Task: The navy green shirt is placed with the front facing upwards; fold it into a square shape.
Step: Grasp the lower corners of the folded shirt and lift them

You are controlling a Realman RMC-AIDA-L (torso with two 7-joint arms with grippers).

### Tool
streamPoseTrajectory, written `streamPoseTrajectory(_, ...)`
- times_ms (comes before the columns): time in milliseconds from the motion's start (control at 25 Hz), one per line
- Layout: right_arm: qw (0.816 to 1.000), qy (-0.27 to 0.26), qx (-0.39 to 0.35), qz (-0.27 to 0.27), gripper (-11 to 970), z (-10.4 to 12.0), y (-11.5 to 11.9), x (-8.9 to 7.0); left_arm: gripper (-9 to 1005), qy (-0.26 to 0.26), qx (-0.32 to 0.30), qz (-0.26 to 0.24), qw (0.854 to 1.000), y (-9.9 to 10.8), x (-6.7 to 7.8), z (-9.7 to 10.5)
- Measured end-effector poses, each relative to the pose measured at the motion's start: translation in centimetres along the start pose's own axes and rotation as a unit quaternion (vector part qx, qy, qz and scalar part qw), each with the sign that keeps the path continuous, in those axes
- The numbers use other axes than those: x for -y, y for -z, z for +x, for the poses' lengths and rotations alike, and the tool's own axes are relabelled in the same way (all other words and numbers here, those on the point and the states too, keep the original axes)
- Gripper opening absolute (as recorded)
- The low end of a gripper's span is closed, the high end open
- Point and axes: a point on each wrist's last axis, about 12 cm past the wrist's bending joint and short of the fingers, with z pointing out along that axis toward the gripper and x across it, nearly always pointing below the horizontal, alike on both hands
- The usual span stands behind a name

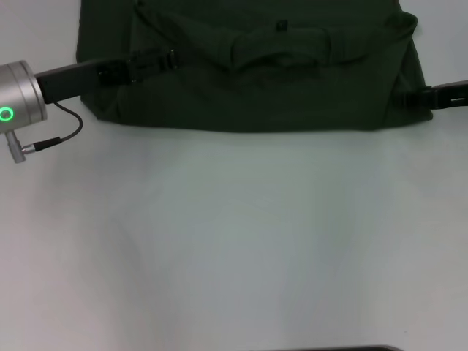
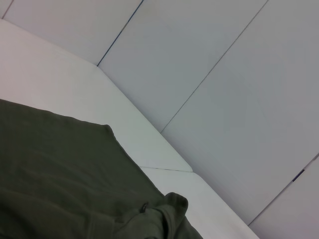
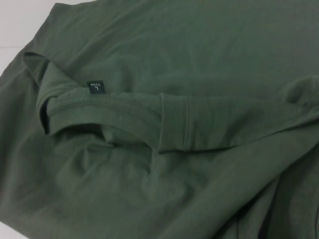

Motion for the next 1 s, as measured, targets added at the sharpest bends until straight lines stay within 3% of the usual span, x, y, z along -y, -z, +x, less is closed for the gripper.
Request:
streamPoseTrajectory(240,1.0,-0.004,-0.003,0.002,675,0.6,0.0,0.1,904,-0.001,0.0,-0.001,1.0,0.0,0.0,-0.1)
streamPoseTrajectory(680,1.0,-0.006,-0.004,0.005,560,0.5,-0.1,0.1,903,0.0,0.0,-0.001,1.0,0.0,0.0,-0.1)
streamPoseTrajectory(1000,0.999,-0.032,-0.013,-0.002,235,1.1,0.0,0.4,902,0.002,0.002,-0.002,1.0,0.0,0.0,-0.2)
